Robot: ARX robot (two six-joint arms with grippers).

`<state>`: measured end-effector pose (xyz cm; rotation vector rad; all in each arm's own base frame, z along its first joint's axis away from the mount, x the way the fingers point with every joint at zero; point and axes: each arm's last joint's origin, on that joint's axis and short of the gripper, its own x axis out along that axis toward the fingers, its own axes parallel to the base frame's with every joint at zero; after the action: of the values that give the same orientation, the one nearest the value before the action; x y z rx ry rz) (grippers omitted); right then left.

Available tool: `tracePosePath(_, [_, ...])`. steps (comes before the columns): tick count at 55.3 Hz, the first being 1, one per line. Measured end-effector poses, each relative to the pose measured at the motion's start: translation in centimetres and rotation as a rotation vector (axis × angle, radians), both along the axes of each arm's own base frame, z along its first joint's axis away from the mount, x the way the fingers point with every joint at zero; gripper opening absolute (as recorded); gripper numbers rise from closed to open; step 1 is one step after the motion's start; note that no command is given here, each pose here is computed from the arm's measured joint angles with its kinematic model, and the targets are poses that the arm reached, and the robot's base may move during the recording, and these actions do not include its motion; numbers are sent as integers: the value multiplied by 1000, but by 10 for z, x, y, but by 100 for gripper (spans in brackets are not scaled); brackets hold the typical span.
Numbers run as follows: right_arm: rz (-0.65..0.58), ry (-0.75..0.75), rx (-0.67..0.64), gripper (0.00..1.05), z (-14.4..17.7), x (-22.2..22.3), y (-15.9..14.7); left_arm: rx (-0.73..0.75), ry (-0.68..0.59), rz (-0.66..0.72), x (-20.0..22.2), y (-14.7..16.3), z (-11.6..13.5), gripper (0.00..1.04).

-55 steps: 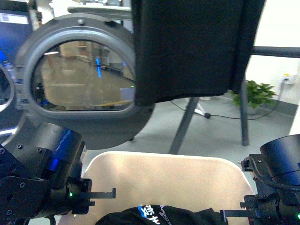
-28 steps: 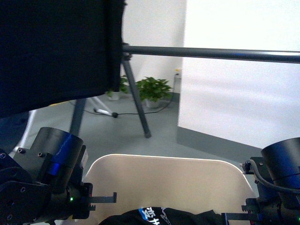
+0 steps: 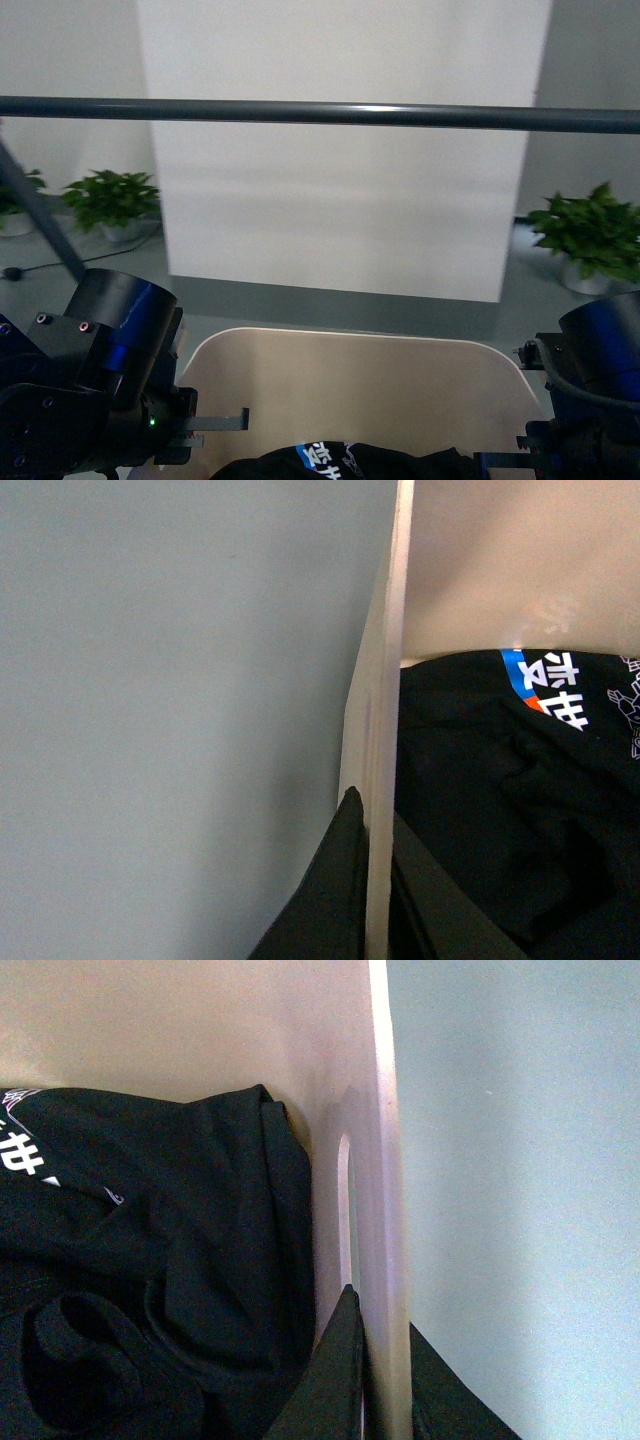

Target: Move hamper under clothes hanger

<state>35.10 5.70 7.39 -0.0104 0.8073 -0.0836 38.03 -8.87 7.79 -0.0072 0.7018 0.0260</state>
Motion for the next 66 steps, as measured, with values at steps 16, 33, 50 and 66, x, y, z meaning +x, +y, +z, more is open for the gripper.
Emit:
tracePosePath(16, [-42, -2, -21, 3, 0, 1, -9, -16, 3, -47, -2, -12, 0, 4])
tracePosePath(33, [9, 2, 4, 3, 0, -1, 2, 3, -2, 8, 1, 2, 0, 4])
tracePosePath(50, [6, 1, -1, 3, 0, -1, 2, -1, -1, 2, 0, 1, 0, 4])
tracePosePath(66, [-91, -110, 94, 3, -1, 5, -1, -15, 23, 43, 0, 4, -1, 4])
